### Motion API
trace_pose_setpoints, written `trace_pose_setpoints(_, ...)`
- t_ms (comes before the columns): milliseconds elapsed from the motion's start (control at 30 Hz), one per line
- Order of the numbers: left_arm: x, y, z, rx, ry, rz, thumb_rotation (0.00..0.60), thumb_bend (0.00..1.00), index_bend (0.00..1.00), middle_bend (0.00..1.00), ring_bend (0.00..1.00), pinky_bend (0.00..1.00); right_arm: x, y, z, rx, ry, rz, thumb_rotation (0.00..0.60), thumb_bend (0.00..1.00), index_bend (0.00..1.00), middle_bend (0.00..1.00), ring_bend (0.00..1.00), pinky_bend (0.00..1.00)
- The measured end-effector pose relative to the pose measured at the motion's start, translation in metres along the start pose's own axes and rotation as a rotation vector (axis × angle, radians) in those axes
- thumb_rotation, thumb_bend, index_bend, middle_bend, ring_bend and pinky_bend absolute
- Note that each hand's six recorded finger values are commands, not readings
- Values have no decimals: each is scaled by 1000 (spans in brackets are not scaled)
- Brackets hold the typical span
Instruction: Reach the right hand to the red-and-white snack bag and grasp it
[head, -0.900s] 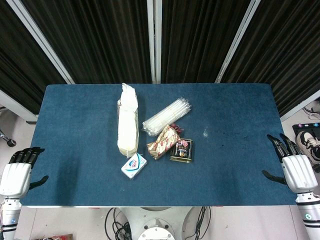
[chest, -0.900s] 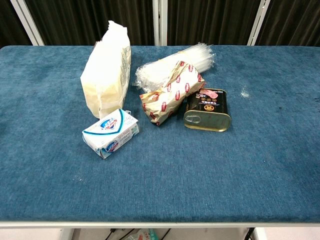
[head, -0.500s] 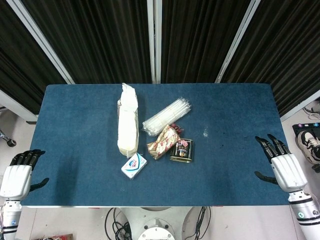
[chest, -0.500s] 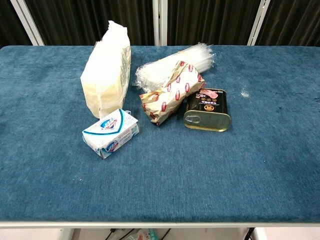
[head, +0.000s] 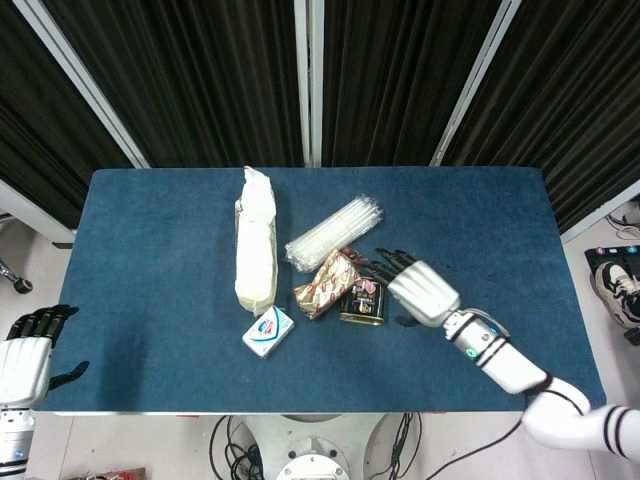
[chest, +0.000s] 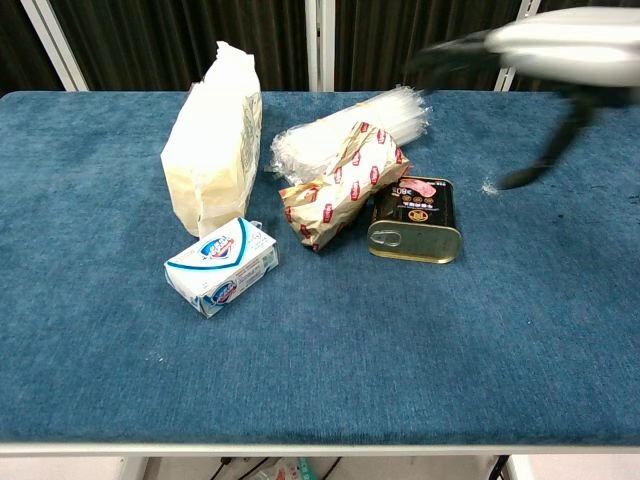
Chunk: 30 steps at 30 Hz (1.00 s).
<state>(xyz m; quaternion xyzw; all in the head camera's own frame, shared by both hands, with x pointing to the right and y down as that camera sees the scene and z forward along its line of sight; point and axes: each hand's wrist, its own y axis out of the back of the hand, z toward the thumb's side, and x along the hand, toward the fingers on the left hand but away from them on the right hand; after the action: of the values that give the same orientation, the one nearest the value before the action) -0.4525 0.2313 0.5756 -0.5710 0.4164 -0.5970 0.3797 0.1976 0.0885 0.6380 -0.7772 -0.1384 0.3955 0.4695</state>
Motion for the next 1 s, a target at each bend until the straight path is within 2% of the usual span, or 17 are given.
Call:
trace_pose_setpoints(100,-1,-1,-6,-3,16,-2,600,68,216,205,180,219,-46,-3,25,61,60,25,600,26,0,143,30,141)
trace_pose_setpoints(267,-2,-2,-15,-10,37,-7,600,67,216,206,180,219,-94,-12,41,134,61,46,600,26,0,140,20,128)
trace_pose_setpoints(533,-4,-6,-22,-24,54,-8,600,68,216,206,180,219,-113,-29,42,138,27,110,600,28,0,165,21,118)
trace_pose_setpoints(633,-5,-8,-23,-29,62,-10,600,68,216,206,180,219,-116,-36,38,134,8,137,600,79,45,217,41,147)
trace_pose_setpoints(700,-4,-8,-23,-31,61,-7,600,68,215,206,179,219,-119,-41,37,132,-4,146,600,149,169,301,139,242)
trace_pose_setpoints(833,-5,-6,-22,-28,56,-2,600,68,215,206,180,219,-125,-41,39,125,-14,115,600,366,647,579,485,600)
trace_pose_setpoints(900,-5,-5,-22,-29,57,2,600,67,215,206,180,219,-126,-38,41,130,-13,81,600,448,755,661,588,716)
trace_pose_setpoints(1000,-6,-4,-22,-28,58,9,600,68,216,205,180,220,-125,-29,43,121,-8,4,600,477,799,692,625,756)
